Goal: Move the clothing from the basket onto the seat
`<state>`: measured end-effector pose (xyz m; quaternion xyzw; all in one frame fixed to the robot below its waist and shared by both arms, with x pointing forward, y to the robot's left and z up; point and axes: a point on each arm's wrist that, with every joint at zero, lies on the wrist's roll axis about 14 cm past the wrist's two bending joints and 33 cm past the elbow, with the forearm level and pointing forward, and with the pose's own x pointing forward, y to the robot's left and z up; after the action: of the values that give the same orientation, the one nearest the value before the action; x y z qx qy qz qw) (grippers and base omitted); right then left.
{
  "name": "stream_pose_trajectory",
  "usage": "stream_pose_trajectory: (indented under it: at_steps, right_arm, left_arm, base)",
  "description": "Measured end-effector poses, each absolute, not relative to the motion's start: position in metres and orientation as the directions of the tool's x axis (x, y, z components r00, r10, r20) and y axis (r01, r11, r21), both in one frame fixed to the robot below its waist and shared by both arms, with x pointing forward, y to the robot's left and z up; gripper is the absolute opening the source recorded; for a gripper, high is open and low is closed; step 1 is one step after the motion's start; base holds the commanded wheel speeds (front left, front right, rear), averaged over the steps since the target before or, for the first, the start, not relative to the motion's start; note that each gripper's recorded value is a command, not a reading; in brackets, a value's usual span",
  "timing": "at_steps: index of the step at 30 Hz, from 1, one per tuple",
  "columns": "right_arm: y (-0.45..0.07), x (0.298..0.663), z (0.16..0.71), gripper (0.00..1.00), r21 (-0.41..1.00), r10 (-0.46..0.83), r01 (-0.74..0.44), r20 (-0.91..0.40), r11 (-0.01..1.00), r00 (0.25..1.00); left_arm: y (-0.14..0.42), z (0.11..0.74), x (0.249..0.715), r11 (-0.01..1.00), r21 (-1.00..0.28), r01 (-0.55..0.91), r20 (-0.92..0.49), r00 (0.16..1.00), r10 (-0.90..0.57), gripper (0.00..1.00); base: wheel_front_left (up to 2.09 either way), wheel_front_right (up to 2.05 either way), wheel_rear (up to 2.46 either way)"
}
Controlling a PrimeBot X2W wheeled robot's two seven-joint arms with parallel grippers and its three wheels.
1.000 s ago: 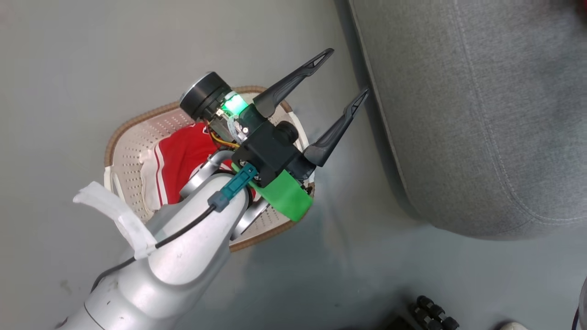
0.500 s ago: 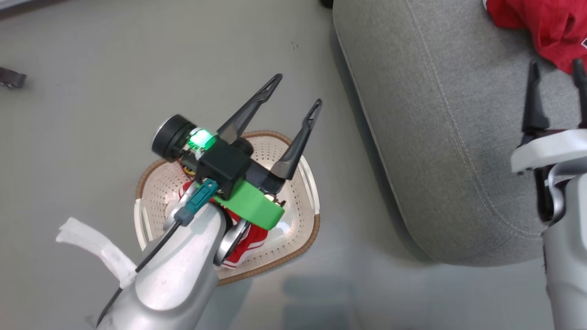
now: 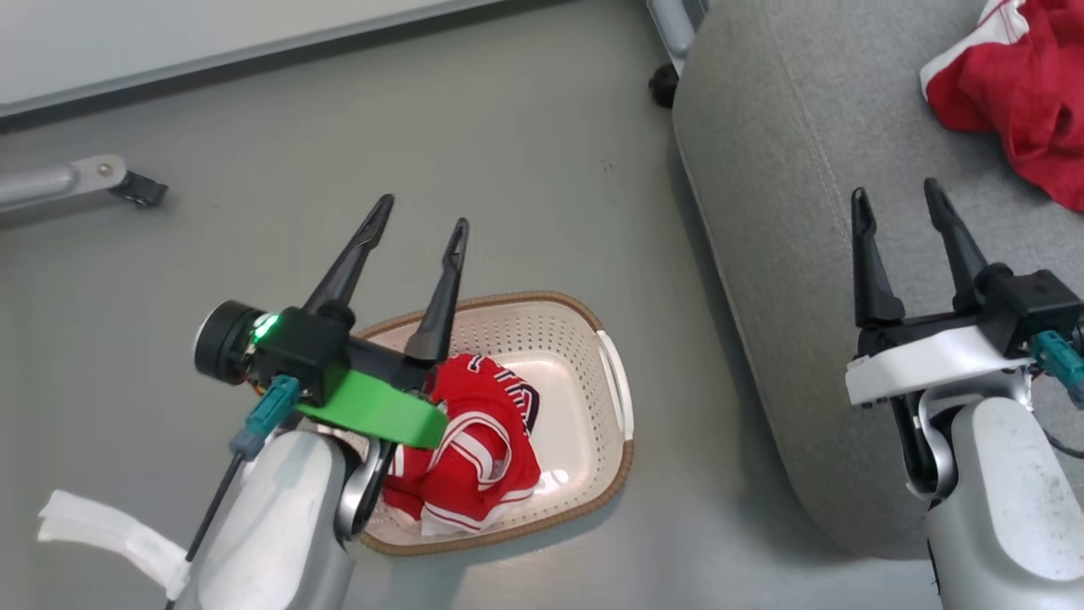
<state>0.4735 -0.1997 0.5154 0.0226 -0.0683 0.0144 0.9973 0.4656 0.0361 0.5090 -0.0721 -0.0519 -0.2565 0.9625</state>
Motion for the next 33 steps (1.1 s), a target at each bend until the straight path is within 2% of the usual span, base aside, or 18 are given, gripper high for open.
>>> stream_pose_trajectory:
  at_steps: [9, 20, 33]
  right_arm:
    - [-0.163, 0.459, 0.529, 1.0, 0.074, 0.104, -0.119, 0.177, 0.99, 0.979]
    - [-0.139, 0.431, 0.539, 1.0, 0.12, 0.162, -0.188, 0.2, 0.975, 0.966]
    - [-0.126, 0.401, 0.551, 1.0, 0.13, 0.199, -0.233, 0.231, 0.964, 0.952]
  left_arm:
    - [0.096, 0.523, 0.449, 0.936, -0.121, 0.332, 0.155, 0.937, -0.313, 1.0]
    - [0.148, 0.53, 0.411, 0.976, -0.129, 0.174, 0.161, 0.975, -0.152, 1.0]
    - [0.166, 0.54, 0.387, 0.984, -0.131, 0.118, 0.189, 0.978, -0.093, 1.0]
  base:
    - [0.0, 0.0, 0.0]
    - [0.0, 0.0, 0.0]
    - [0.0, 0.0, 0.0]
